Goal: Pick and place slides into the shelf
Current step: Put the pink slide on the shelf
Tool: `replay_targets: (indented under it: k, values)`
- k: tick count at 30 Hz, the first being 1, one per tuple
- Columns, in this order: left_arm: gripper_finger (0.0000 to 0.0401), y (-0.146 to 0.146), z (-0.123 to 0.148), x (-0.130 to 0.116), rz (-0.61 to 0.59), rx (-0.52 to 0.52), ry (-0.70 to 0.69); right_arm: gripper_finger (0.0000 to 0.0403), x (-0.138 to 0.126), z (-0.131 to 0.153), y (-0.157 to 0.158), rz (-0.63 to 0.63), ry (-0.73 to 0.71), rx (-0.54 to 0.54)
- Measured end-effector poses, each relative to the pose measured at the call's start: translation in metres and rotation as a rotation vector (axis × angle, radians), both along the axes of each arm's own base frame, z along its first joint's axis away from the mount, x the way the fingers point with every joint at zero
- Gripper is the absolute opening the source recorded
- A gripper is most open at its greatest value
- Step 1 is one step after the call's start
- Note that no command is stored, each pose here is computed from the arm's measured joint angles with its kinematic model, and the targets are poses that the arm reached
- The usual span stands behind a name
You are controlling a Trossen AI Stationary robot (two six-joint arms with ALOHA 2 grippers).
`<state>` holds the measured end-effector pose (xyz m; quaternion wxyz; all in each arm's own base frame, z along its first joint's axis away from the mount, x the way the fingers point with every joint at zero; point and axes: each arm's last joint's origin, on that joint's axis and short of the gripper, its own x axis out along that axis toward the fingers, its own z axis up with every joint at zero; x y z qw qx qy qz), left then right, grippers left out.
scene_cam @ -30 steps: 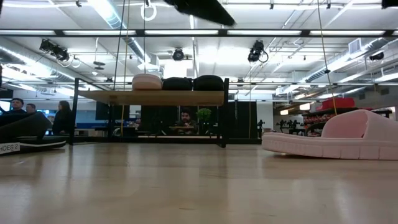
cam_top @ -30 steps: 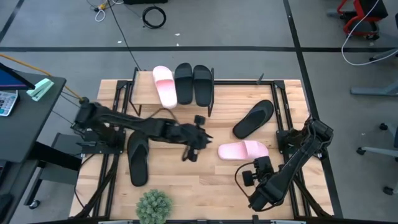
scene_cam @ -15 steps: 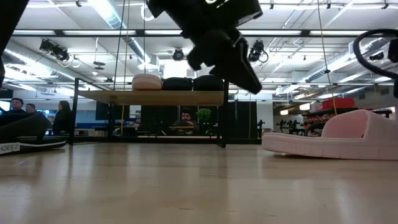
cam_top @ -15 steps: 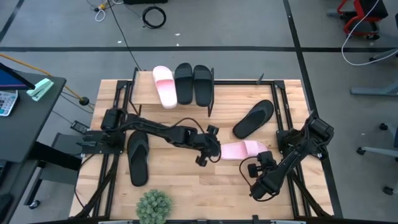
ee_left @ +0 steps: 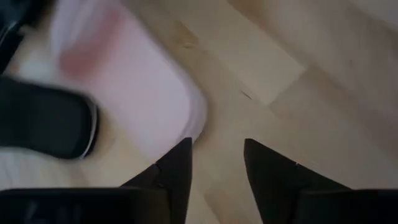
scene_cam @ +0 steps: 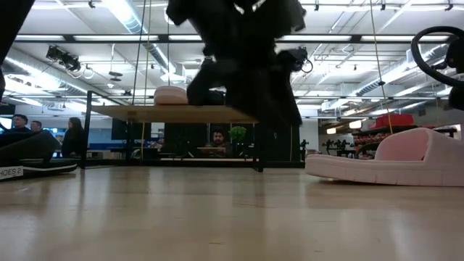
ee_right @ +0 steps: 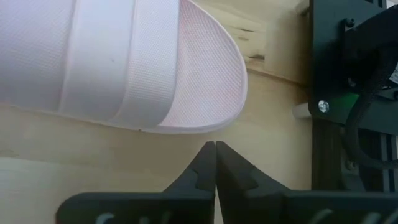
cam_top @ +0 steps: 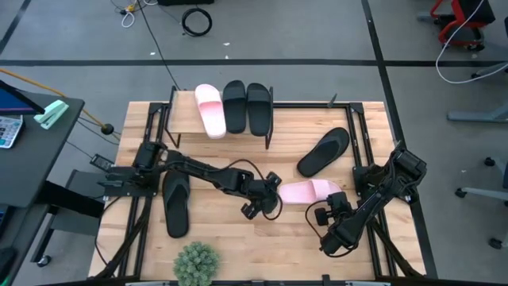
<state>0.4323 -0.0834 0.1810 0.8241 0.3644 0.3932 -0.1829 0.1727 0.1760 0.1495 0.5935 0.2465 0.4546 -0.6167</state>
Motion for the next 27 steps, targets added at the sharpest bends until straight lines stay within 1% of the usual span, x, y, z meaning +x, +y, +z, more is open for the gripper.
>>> replay_targets:
  k: [2,4,9,11,14,17,22,27]
  values:
    - [0.0171,-0.002,-0.013,0.004,-0.050,0.039,0.011,0.0009,0.000,0.000,0.000,0.000,0.000,0.000]
    - [0.0185,-0.003,-0.022,0.009,-0.076,0.062,-0.009,0.0009,0.000,0.000,0.000,0.000,0.000,-0.001]
    - [0.0205,-0.001,-0.032,0.016,-0.023,0.157,-0.054,0.0008,0.000,0.000,0.000,0.000,0.001,-0.001]
    - [0.0207,0.000,-0.031,0.017,-0.015,0.168,-0.071,0.0009,0.000,0.001,-0.001,0.000,0.003,-0.003]
    - [0.0206,0.002,-0.030,0.018,-0.024,0.180,-0.077,0.0010,0.000,0.001,0.000,0.000,0.003,-0.003]
    - [0.0199,0.004,-0.029,0.019,-0.020,0.169,-0.087,0.0009,0.000,0.001,0.000,0.000,0.000,0.000]
    - [0.0185,0.007,-0.037,0.019,-0.017,0.165,-0.063,0.0009,0.001,0.000,0.001,0.001,-0.011,0.013]
    - [0.0176,0.007,-0.036,0.023,-0.009,0.155,-0.101,0.0012,0.001,0.000,0.001,0.001,-0.016,0.018]
